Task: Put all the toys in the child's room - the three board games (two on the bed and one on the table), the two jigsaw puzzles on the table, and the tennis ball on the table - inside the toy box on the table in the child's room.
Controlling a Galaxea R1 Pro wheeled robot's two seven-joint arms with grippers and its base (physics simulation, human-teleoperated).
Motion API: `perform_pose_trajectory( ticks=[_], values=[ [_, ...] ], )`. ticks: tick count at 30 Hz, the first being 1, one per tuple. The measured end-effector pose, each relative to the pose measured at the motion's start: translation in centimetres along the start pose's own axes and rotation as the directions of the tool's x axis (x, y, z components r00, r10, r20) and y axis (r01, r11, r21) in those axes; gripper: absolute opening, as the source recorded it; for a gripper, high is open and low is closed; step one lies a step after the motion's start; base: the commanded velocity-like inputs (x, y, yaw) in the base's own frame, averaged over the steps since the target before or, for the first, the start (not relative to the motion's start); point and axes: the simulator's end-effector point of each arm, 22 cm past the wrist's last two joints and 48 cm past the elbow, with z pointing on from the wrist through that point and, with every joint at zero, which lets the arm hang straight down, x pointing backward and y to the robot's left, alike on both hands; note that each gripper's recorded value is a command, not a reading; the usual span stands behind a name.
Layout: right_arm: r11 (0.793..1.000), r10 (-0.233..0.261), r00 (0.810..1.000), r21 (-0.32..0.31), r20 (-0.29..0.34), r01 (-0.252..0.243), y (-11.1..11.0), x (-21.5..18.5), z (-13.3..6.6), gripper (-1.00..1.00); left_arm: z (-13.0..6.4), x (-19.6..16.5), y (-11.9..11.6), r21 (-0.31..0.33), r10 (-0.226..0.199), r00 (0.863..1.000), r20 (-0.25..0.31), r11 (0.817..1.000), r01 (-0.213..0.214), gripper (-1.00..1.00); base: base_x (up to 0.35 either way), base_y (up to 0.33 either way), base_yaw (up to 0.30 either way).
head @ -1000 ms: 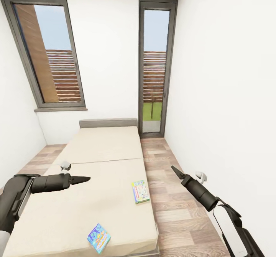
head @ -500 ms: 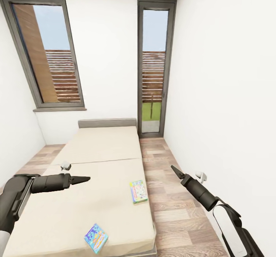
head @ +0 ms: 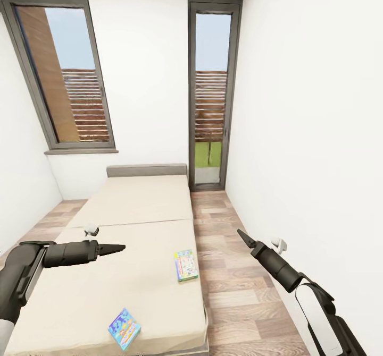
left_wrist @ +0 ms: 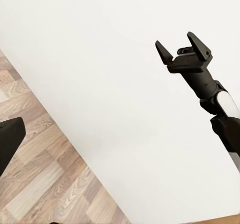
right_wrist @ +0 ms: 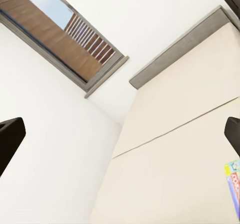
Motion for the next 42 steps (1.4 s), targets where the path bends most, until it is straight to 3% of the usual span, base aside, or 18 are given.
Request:
perform_pose_trajectory(
  ticks=[21, 42],
  values=[
    [1.0, -0.002, 1.0, -0.001, 0.0, 0.002, 0.06, -0.02, 0.0, 1.0, -0.1, -0.04, 0.01, -0.001, 0.0, 1.0, 0.001, 1.0, 0.0, 1.0, -0.038, -0.084, 0.09],
    [1.0, -0.003, 1.0, 0.002, -0.002, 0.003, -0.03, 0.09, 0.02, 1.0, -0.09, -0.05, 0.03, -0.002, 0.001, 1.0, 0.001, 1.0, -0.001, 1.0, 0.0, -0.014, 0.007]
  ],
)
